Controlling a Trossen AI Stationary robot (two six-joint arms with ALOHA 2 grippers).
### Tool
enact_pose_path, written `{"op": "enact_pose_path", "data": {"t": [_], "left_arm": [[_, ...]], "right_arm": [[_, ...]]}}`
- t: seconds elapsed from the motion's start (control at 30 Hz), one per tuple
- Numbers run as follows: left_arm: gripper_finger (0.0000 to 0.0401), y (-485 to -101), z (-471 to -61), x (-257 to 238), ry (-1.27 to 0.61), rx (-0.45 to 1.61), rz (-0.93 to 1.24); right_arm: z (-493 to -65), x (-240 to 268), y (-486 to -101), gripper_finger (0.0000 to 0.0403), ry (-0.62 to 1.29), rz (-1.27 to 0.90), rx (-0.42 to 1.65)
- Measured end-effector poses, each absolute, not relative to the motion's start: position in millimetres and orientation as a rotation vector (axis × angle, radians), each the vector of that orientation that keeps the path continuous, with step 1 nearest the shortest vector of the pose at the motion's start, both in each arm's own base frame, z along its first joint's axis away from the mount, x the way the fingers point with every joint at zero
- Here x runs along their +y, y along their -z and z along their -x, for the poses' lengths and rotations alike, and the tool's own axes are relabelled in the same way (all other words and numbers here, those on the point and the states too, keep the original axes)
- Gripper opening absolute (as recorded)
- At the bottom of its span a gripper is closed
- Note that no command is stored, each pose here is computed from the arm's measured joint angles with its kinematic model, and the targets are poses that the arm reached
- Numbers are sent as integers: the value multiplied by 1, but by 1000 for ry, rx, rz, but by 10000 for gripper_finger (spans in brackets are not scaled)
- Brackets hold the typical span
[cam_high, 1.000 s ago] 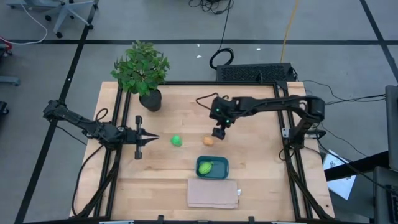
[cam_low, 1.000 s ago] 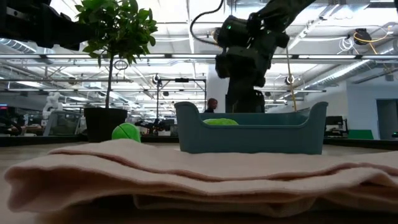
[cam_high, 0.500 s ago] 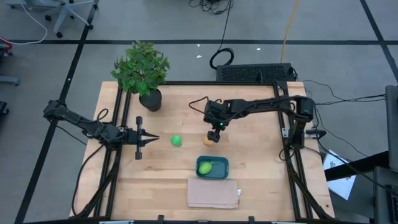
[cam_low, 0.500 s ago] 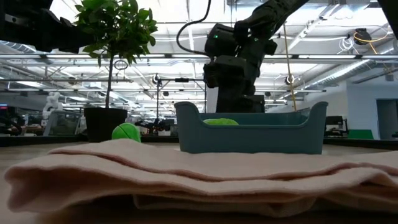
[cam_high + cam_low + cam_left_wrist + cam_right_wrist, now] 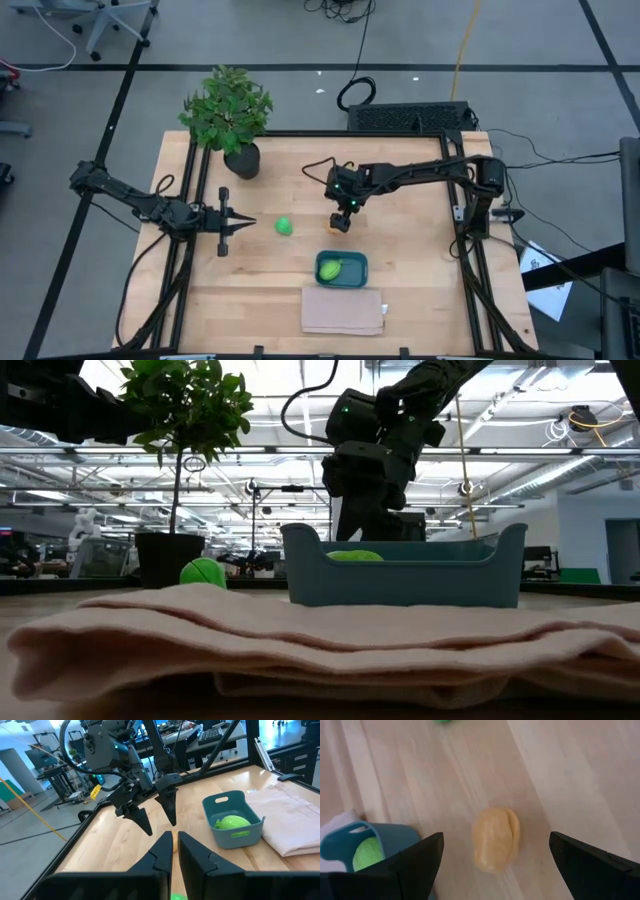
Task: Pick and placing Produce into tupperware
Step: Put the brown potato into the blue bin
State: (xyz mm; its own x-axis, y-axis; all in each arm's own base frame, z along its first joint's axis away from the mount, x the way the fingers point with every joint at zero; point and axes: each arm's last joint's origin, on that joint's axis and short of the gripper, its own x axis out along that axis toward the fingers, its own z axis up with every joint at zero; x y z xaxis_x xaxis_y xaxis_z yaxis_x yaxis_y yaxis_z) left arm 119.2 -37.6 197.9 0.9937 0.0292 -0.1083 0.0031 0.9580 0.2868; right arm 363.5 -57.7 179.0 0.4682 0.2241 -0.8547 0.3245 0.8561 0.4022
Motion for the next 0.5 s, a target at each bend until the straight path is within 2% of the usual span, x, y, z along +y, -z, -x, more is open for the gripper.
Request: {"op": "enact_pose_path", "data": {"t": [0.23, 0.5], "left_arm": [[33, -198, -119, -38, -13, 112, -291], [33, -197, -119, -38, -13, 117, -291]], "right_arm": [[-366, -51, -177, 356, 80, -558, 1095], [-372, -46, -150, 356, 104, -556, 1166]]}}
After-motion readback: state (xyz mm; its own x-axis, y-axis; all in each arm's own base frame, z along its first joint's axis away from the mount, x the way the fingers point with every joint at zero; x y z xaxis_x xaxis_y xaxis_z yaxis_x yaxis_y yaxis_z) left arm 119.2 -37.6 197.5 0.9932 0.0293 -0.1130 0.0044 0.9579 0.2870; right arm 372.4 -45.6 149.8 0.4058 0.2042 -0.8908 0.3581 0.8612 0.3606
